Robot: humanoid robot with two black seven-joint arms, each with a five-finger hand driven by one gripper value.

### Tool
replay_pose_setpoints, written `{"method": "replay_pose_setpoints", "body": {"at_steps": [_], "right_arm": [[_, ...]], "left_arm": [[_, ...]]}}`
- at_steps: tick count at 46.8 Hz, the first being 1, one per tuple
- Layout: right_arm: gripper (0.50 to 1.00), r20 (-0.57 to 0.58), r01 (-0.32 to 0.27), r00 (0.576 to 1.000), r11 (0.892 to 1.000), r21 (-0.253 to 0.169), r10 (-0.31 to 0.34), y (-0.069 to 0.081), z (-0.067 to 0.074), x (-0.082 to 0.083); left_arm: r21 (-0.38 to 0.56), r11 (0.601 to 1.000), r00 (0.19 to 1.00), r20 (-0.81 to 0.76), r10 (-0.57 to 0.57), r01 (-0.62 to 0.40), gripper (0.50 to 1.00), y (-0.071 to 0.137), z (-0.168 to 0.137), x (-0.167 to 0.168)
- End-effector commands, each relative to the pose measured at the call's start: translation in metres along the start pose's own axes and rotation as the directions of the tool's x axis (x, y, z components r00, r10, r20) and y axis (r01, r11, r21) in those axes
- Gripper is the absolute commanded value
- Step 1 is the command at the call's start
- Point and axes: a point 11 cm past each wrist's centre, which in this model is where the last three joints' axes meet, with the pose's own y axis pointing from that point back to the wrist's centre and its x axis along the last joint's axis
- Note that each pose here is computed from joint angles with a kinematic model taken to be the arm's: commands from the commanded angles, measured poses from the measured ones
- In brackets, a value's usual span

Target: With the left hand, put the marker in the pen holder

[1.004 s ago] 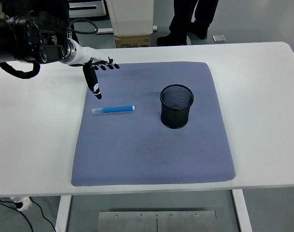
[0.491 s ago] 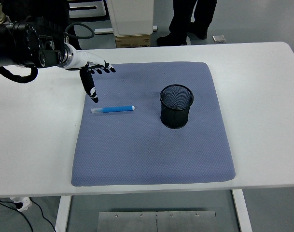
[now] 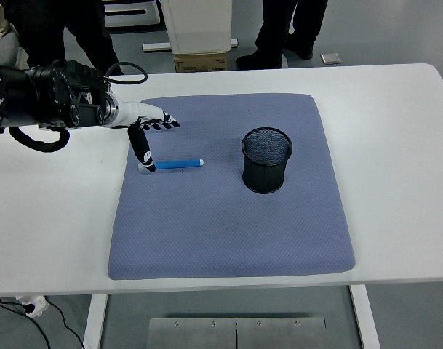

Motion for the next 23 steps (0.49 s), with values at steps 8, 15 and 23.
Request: {"method": "replay_pose_setpoints", "body": {"at_steps": [8,15,23], "right_arm": [[1.0,0.0,0.0,1.0,1.0,0.0,0.0,0.0,0.0001,-0.0002],[1.0,0.001,-0.001,1.0,1.0,0.001,0.001,0.0,-0.0002,0.0003],[1.0,0.0,0.0,1.0,1.0,0.0,0.0,0.0,0.0001,-0.0002]], "left_arm": [[0.002,1.0,1.0,0.002,0.009,-0.009,1.0,-0.0009,-0.0014,-0.0003],[0.004,1.0,1.0,-0.002,0.001,-0.001,1.0,-0.0028,-0.0034,-0.0041],[0.004,1.0,1.0,-0.005,-0.003,0.003,1.0,-0.0038,-0.004,-0.006]]}}
